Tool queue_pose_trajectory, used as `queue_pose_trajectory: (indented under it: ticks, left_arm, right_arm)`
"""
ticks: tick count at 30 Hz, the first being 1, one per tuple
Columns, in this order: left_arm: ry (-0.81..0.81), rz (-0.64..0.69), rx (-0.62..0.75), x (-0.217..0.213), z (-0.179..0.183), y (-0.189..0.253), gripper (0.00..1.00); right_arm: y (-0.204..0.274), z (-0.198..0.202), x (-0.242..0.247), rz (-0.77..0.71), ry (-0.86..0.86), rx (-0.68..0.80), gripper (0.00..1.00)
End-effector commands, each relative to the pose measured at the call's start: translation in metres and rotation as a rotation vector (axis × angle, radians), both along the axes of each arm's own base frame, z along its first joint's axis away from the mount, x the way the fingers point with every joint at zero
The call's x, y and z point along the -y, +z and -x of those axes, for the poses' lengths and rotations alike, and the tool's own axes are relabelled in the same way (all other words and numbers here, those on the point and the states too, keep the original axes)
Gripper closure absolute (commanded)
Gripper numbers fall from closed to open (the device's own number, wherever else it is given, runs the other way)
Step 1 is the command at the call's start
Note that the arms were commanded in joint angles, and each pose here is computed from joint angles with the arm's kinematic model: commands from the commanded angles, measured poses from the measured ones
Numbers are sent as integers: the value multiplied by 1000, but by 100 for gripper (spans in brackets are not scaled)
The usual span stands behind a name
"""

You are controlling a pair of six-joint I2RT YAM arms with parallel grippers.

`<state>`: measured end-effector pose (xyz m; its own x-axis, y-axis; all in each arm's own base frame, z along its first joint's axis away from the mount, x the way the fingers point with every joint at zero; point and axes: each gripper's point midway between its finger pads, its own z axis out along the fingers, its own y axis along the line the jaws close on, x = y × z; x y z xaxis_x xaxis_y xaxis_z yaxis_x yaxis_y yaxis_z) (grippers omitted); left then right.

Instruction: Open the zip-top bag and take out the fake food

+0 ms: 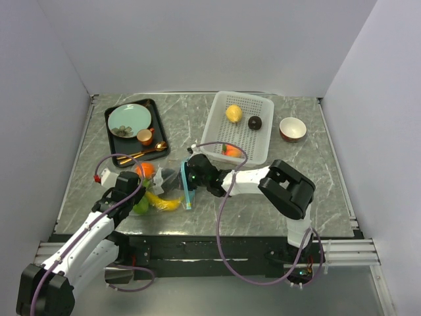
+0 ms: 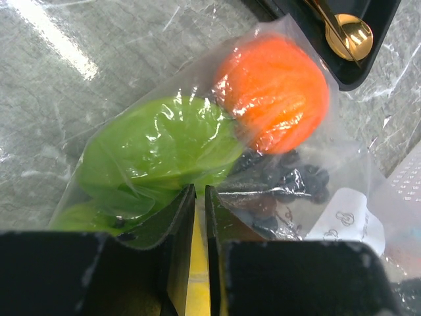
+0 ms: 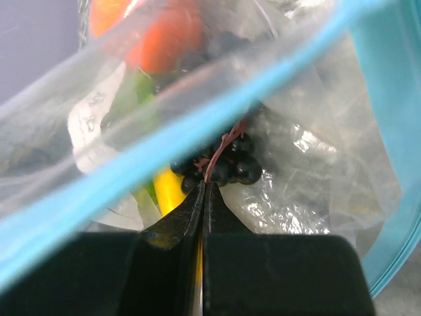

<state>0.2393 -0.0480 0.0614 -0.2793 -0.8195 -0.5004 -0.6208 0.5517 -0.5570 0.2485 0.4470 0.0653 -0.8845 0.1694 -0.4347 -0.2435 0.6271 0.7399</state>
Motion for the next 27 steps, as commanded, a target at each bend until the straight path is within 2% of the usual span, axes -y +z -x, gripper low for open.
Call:
queue_pose_trajectory:
  ticks: [1, 11, 16, 27]
  left_arm:
    - [25, -32, -34, -8, 5, -6, 82]
    - [29, -34, -34, -9, 7, -8, 82]
    - [28, -30, -42, -9, 8, -11, 82]
    - [29, -32, -45, -8, 6, -9, 82]
  right_arm:
    - [29, -5, 5, -29, -25, 76, 100]
    - [28, -9, 29, -10, -59, 93, 100]
    - [29, -9, 41, -56, -52, 94, 100]
    - [73, -11, 64, -92, -85, 172, 100]
